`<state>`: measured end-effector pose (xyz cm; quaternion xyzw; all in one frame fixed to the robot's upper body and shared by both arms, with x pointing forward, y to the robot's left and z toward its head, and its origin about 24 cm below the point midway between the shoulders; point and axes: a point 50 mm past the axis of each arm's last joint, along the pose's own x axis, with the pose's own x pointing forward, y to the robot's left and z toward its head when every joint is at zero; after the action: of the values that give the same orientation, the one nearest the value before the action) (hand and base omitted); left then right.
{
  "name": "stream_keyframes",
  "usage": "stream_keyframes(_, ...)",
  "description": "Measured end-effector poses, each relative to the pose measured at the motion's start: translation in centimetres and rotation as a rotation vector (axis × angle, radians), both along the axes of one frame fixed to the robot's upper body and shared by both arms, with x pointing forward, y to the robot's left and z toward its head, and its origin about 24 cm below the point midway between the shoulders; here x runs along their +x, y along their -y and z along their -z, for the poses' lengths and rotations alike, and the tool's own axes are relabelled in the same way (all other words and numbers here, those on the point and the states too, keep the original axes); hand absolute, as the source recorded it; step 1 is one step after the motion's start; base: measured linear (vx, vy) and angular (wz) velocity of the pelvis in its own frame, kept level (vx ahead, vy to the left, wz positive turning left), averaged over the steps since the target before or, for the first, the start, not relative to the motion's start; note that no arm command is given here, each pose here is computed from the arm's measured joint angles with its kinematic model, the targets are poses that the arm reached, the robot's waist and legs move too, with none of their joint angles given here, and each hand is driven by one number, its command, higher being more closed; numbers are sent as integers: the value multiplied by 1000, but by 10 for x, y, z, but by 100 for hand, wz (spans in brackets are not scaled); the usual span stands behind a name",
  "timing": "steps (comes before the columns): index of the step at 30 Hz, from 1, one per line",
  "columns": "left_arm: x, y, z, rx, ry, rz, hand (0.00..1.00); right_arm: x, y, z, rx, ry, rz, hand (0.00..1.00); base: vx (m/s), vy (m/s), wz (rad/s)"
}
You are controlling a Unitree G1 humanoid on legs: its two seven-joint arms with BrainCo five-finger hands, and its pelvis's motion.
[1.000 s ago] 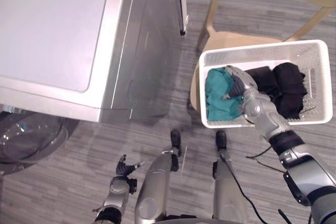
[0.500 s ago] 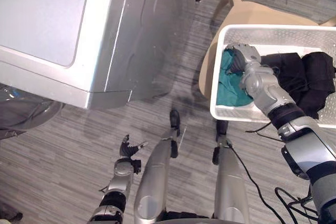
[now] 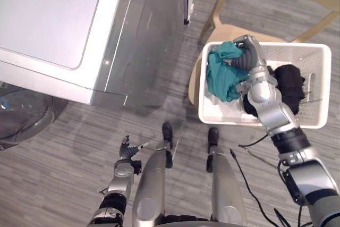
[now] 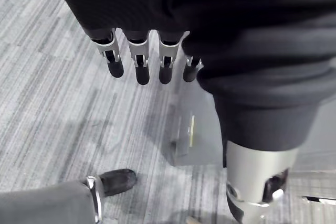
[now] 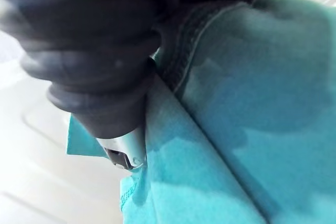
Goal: Pick up the laundry basket with both hands and put the clothes into the washing machine.
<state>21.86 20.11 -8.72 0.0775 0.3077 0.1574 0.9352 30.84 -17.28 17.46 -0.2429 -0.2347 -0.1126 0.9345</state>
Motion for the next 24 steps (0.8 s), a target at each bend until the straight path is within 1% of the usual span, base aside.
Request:
stream_keyframes(2,-14,-3,9,-6,-47,-25,0,-10,0,13,64,-23,1,100,68,-27,-8)
stream_keyframes(6,-43,2,29,-47,-168,-37,0,-34,10,55,253,-128,55,100,111,7,-14)
stream_keyframes(8,-52,1,34,-56,-198,-56,0,-40,13,67,340,-161,74,100,133,6,-16)
stream_keyframes(9,-55,1,35,-61,-208,-69,0,-42,14,71,366,-170,81,100,127,8,-15)
stream_keyframes(11,-67,-3,40,-64,-243,-94,0,-51,14,81,474,-183,85,100,131,13,-18)
stream_keyframes(14,-78,-2,44,-81,-269,-123,0,-58,9,81,567,-160,61,100,83,15,-53)
stream_keyframes(17,-86,-2,47,-90,-290,-141,0,-60,-2,83,644,-152,3,100,18,29,-60)
stream_keyframes(19,-84,-2,46,-90,-285,-141,0,-61,-4,87,663,-169,-3,100,-47,4,-18)
stream_keyframes(23,-75,-7,36,-69,-221,-152,0,-65,-7,97,683,-197,-12,100,-74,-70,54)
stream_keyframes(24,-75,-12,32,-51,-198,-164,0,-64,-15,97,677,-212,-50,100,-97,-209,69)
